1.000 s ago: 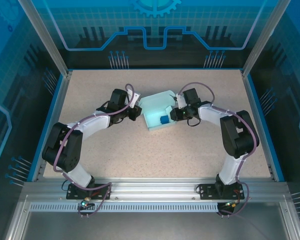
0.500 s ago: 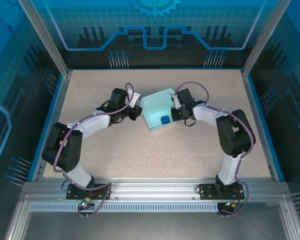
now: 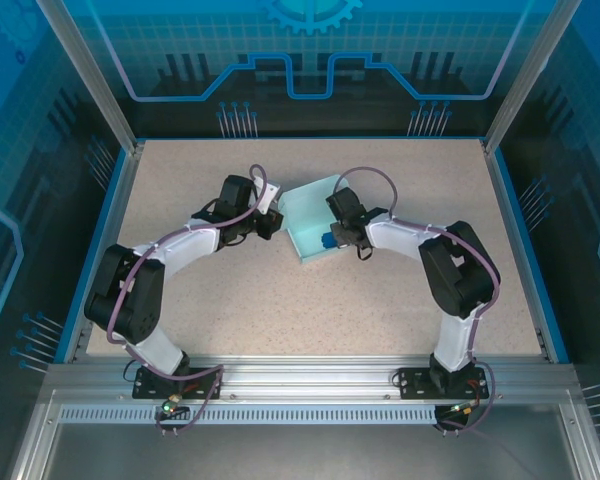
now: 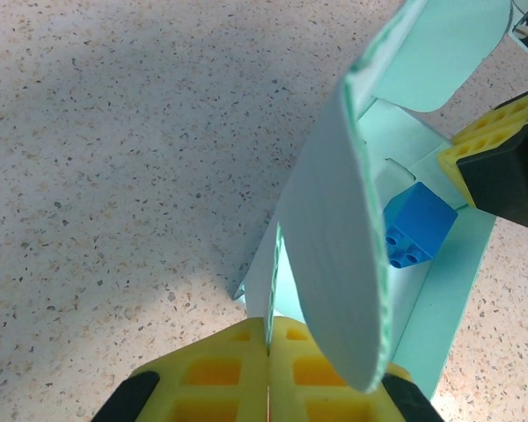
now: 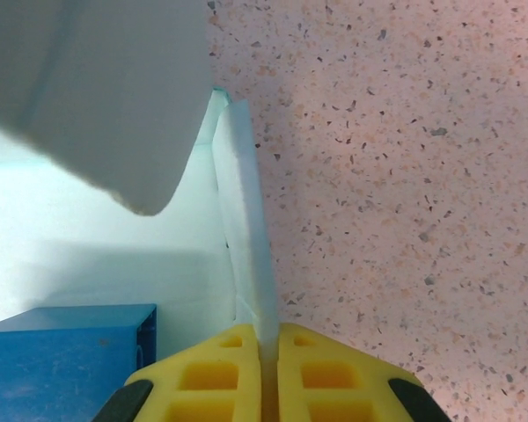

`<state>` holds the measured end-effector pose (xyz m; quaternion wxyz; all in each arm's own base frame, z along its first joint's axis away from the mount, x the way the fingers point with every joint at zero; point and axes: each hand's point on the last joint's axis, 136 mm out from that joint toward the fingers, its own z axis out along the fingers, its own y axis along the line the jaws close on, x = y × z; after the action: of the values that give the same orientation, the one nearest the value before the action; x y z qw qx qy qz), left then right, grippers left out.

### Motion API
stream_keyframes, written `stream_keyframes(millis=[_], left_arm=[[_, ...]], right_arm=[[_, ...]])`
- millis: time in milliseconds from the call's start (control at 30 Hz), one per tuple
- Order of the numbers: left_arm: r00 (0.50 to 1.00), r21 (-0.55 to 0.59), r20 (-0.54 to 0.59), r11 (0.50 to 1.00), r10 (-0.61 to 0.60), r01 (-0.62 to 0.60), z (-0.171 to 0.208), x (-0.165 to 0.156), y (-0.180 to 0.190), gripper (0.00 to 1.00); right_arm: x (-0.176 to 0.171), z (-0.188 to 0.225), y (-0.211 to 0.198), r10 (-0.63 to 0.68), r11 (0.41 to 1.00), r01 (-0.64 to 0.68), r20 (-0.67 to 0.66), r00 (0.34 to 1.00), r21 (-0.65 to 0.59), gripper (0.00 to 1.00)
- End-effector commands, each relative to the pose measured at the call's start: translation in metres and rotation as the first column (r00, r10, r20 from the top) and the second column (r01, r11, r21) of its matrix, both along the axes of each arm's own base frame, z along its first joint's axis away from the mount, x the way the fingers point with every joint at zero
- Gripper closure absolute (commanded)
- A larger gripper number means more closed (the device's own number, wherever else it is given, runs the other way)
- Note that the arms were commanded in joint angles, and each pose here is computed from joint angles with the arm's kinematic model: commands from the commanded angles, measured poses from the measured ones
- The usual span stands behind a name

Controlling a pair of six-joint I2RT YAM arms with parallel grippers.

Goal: Fold the paper box

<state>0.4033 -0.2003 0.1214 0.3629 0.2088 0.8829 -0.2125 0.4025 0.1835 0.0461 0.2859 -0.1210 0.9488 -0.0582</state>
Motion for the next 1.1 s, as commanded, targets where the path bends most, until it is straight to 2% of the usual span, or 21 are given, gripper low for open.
stream_keyframes(millis=[0, 233, 433, 733, 967, 1067], left_arm=[[0.999, -0.016, -0.038, 1.000, -0.011, 0.010, -0.002, -0.001, -0.004, 0.93], [0.999, -0.014, -0.037, 1.000, -0.014, 0.014, -0.002, -0.001, -0.003, 0.93], [0.999, -0.015, -0.038, 1.000, -0.016, 0.016, -0.002, -0.002, -0.004, 0.93], [0.999, -0.012, -0.040, 1.000, -0.020, 0.020, -0.001, -0.003, -0.004, 0.93], [0.998, -0.014, -0.047, 1.000, -0.028, 0.027, 0.001, -0.005, -0.005, 0.93], [0.998, -0.017, -0.053, 0.999, -0.031, 0.030, 0.002, -0.005, -0.006, 0.93]], right_arm=[[-0.023, -0.028, -0.025, -0.002, 0.987, -0.016, -0.109, 0.994, -0.162, 0.90], [-0.018, -0.029, -0.008, 0.060, 0.995, -0.046, -0.167, 0.984, 0.084, 0.83], [-0.013, -0.030, -0.003, 0.094, 0.990, -0.072, -0.188, 0.978, 0.121, 0.80], [-0.005, -0.030, -0.006, 0.077, 0.995, -0.062, -0.197, 0.977, 0.082, 0.87], [-0.009, -0.031, -0.026, 0.006, 0.991, -0.030, -0.180, 0.984, -0.132, 0.91], [-0.013, -0.036, -0.029, -0.008, 0.984, -0.024, -0.179, 0.984, -0.177, 0.91]])
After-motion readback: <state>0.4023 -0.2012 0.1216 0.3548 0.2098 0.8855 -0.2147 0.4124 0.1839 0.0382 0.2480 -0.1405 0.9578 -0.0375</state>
